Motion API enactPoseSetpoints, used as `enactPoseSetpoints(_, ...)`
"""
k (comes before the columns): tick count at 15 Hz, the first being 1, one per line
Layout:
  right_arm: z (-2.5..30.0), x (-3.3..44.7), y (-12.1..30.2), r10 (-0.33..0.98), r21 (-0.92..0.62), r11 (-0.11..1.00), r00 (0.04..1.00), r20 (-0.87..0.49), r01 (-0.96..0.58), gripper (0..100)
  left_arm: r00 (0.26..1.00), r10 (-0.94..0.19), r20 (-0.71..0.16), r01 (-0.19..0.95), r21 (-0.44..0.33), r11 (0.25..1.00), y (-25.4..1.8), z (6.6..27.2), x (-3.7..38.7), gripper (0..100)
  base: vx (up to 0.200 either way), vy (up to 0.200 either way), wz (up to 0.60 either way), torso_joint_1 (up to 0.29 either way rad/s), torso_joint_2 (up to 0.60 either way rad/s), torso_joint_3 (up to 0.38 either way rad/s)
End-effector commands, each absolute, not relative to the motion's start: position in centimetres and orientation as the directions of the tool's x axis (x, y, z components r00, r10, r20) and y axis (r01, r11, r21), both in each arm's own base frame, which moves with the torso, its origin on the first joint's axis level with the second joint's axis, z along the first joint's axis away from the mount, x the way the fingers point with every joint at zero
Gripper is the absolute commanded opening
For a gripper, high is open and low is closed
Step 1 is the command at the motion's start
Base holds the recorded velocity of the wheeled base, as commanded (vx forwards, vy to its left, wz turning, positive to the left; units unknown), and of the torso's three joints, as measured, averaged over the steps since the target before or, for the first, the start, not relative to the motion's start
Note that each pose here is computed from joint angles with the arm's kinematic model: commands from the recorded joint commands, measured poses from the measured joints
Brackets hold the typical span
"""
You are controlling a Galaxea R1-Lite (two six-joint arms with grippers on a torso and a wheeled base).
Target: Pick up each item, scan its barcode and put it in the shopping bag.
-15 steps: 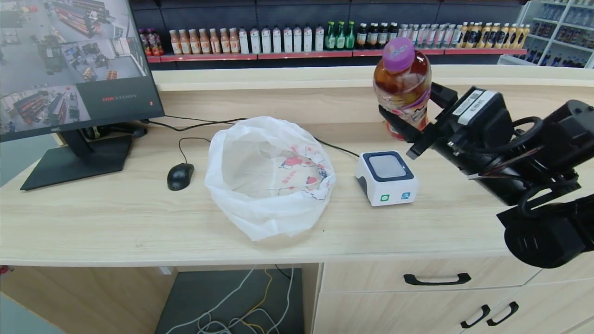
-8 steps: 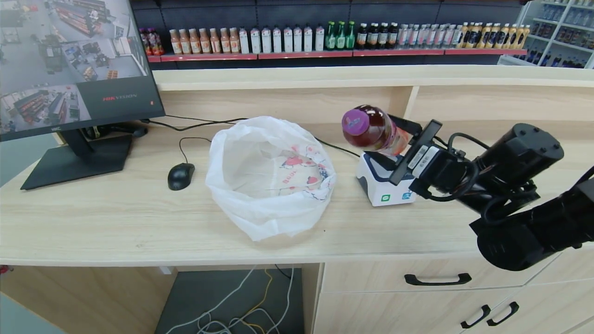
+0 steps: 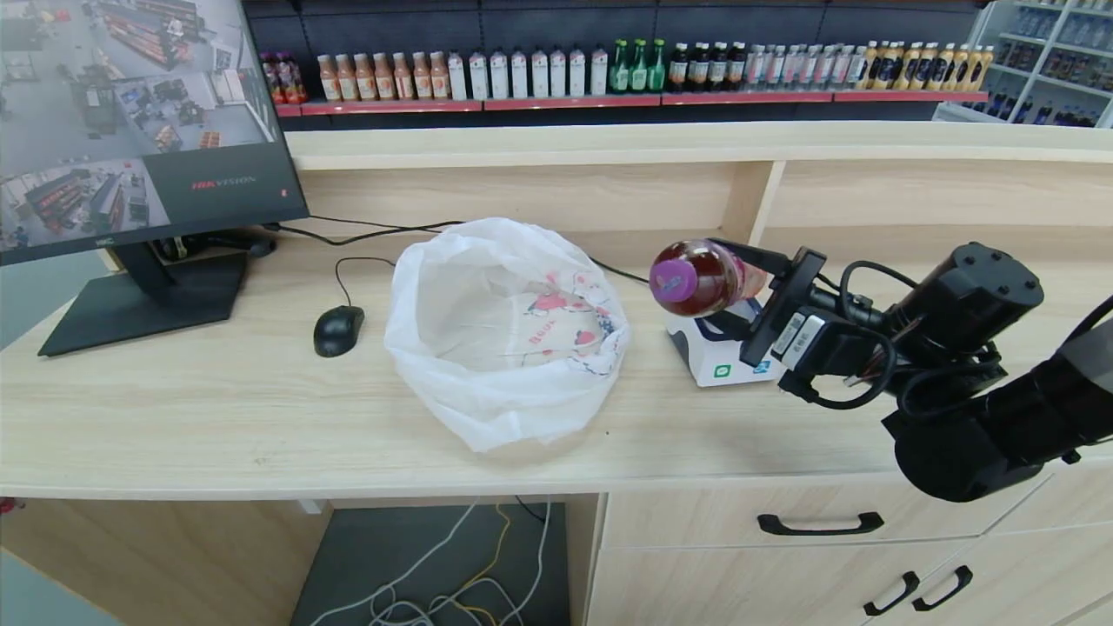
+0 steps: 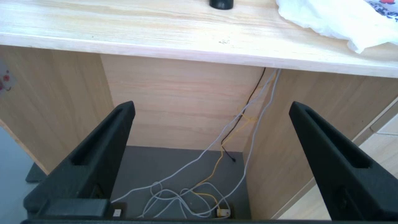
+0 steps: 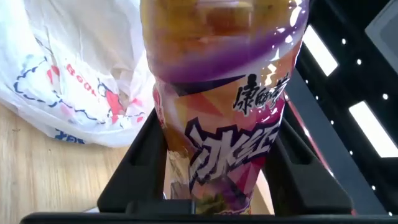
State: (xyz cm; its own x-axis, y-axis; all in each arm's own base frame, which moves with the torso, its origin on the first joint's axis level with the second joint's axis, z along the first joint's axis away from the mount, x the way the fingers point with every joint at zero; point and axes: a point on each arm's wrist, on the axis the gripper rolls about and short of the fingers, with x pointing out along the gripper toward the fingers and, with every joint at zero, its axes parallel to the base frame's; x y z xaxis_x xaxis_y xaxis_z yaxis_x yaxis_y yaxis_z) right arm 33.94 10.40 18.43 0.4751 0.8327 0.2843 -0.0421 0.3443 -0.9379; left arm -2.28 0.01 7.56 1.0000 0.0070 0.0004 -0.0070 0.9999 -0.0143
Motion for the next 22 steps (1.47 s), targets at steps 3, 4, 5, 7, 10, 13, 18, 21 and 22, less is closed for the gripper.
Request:
enactPoseSetpoints(3, 18.6, 34.1, 9.4, 0.834, -0.949, 0.314, 0.475, 0.28, 0.008, 0, 1.0, 0.008, 0.0, -0.008, -0.015, 1.0, 0.0, 7.5, -2.3, 100, 0.0, 0.0, 0.0, 0.0, 0.0, 0.0)
enactPoseSetpoints(4, 18.4, 34.1, 9.4, 0.835, -0.952, 0.304, 0.477, 0.275, 0.017, 0, 1.0, 0.008, 0.002, -0.008, -0.015, 1.0, 0.0, 7.6, -2.3, 100, 0.0, 0.0, 0.0, 0.0, 0.0, 0.0)
enactPoseSetpoints(5, 18.3, 34.1, 9.4, 0.836, -0.955, 0.296, 0.477, 0.271, 0.024, 0, 1.0, 0.008, 0.0, -0.008, -0.015, 1.0, 0.0, 7.5, -2.3, 100, 0.0, 0.0, 0.0, 0.0, 0.0, 0.0)
enactPoseSetpoints(7, 18.3, 34.1, 9.4, 0.842, -0.958, 0.281, 0.467, 0.271, 0.05, 0, 1.0, 0.008, 0.0, -0.008, -0.014, 1.0, 0.0, 7.5, -2.3, 100, 0.0, 0.0, 0.0, 0.0, 0.0, 0.0)
enactPoseSetpoints(10, 17.4, 33.7, 9.1, 0.84, -0.964, 0.262, 0.478, 0.256, 0.055, 0, 1.0, 0.008, 0.0, -0.008, -0.014, 1.0, 0.0, 7.5, -2.3, 100, 0.0, 0.0, 0.0, 0.0, 0.0, 0.0)
enactPoseSetpoints(13, 17.1, 33.6, 9.0, 0.841, -0.965, 0.257, 0.481, 0.249, 0.051, 0, 1.0, 0.008, 0.0, -0.008, -0.014, 1.0, 0.0, 7.5, -2.3, 100, 0.0, 0.0, 0.0, 0.0, 0.0, 0.0)
enactPoseSetpoints(18, 16.5, 33.7, 9.1, 0.842, -0.969, 0.241, 0.484, 0.236, 0.053, 0, 1.0, 0.008, 0.0, -0.008, -0.014, 1.0, 0.0, 7.5, -2.3, 100, 0.0, 0.0, 0.0, 0.0, 0.0, 0.0)
enactPoseSetpoints(21, 16.6, 33.6, 9.1, 0.843, -0.97, 0.234, 0.483, 0.237, 0.068, 0, 1.0, 0.008, 0.0, -0.008, -0.014, 1.0, 0.0, 7.5, -2.3, 100, 0.0, 0.0, 0.0, 0.0, 0.0, 0.0)
enactPoseSetpoints(22, 16.6, 33.6, 9.1, 0.843, -0.97, 0.23, 0.483, 0.237, 0.074, 0, 1.0, 0.008, 0.0, -0.008, -0.015, 1.0, 0.0, 7.5, -2.3, 100, 0.0, 0.0, 0.0, 0.0, 0.0, 0.0)
